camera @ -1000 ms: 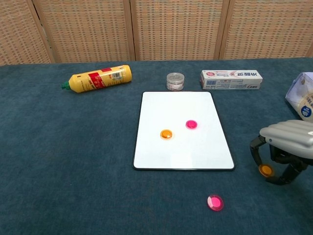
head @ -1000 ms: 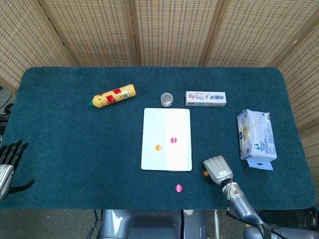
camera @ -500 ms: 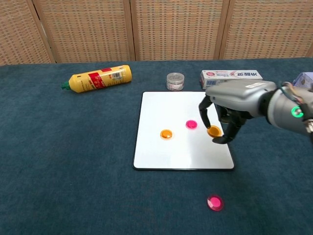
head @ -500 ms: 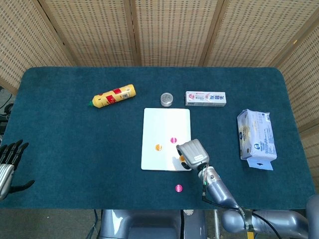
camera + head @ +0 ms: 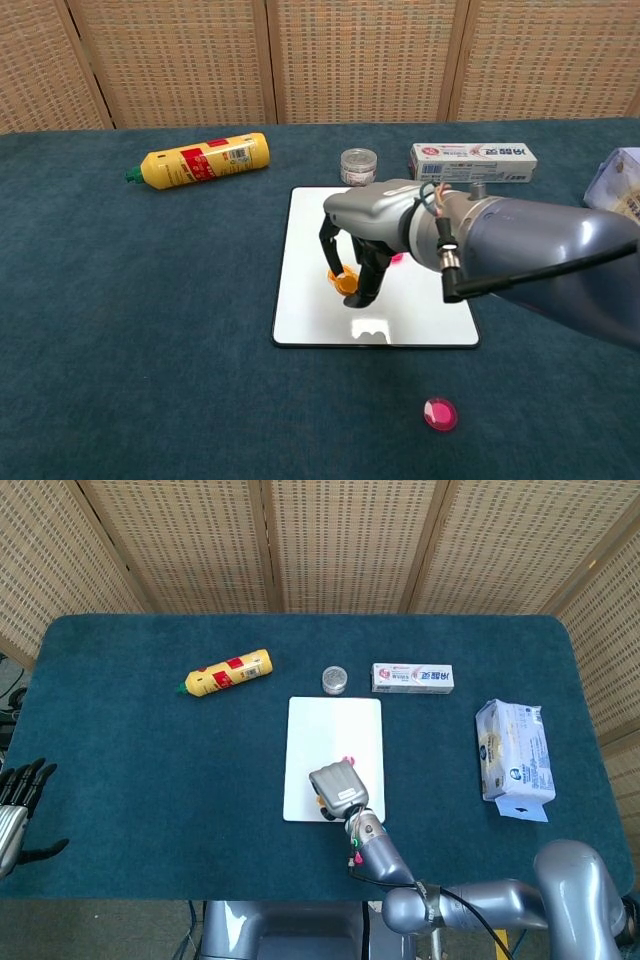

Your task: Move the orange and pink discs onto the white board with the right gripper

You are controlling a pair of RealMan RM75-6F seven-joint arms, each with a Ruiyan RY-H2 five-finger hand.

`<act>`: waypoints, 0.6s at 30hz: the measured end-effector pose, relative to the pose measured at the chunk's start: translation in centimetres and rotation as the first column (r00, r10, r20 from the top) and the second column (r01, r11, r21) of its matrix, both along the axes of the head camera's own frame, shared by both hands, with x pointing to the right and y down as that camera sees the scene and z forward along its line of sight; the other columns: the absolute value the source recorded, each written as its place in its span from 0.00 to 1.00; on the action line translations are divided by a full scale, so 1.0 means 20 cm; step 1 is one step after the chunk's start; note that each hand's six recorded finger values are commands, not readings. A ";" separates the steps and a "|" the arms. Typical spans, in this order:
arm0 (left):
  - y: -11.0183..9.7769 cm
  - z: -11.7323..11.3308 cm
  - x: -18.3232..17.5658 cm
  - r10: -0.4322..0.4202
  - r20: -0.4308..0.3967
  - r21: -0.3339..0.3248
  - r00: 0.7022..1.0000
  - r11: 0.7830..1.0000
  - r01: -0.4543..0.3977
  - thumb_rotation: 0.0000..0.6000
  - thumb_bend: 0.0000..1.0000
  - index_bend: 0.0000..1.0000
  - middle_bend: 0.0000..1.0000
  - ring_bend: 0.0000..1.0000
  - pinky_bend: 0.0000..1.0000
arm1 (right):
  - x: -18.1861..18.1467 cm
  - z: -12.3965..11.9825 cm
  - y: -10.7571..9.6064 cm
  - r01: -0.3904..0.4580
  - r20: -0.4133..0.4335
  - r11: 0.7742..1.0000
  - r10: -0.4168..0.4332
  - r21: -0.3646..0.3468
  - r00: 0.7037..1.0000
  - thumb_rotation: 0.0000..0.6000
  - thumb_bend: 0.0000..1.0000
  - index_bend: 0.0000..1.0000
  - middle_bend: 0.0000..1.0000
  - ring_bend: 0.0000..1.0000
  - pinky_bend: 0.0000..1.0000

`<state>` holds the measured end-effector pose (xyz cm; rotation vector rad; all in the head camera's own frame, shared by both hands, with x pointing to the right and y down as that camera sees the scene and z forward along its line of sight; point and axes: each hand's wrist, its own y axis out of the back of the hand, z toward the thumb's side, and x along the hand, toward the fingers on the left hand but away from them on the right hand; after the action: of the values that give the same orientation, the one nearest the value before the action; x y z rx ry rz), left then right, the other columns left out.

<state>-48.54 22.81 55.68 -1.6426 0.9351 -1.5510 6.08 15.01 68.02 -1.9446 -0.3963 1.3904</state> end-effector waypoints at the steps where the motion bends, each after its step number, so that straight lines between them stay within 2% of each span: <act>1: 0.00 0.00 0.00 -0.001 0.001 -0.001 1.000 1.000 0.001 1.00 0.00 0.00 0.00 0.00 0.00 | -0.01 0.00 0.00 0.000 0.002 1.000 0.000 0.001 1.000 1.00 0.23 0.32 0.99 0.95 1.00; 2: 0.00 0.00 0.00 -0.001 0.001 -0.001 1.000 1.000 0.001 1.00 0.00 0.00 0.00 0.00 0.00 | -0.02 0.00 0.00 -0.001 0.003 1.000 0.001 0.001 1.000 1.00 0.19 0.25 0.99 0.95 1.00; 4: 0.00 0.00 0.00 -0.001 0.001 -0.002 1.000 1.000 0.001 1.00 0.00 0.00 0.00 0.00 0.00 | -0.02 0.01 0.00 -0.006 0.005 1.000 0.006 0.001 1.000 1.00 0.16 0.21 0.99 0.95 1.00; 11: 0.00 -0.01 0.00 0.003 -0.005 0.002 1.000 1.000 -0.003 1.00 0.00 0.00 0.00 0.00 0.00 | 0.00 -0.04 0.00 -0.013 0.019 1.000 0.012 0.029 1.000 1.00 0.18 0.21 0.99 0.95 1.00; 18: 0.01 -0.02 0.01 0.014 -0.011 0.011 1.000 1.000 -0.014 1.00 0.00 0.00 0.00 0.00 0.00 | 0.14 -0.13 0.06 -0.005 0.041 0.999 0.004 0.033 0.999 1.00 0.24 0.33 0.99 0.95 1.00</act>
<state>-48.25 23.11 55.23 -1.6486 0.9350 -1.5262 8.92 16.25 65.33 -1.9486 -0.4402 1.3405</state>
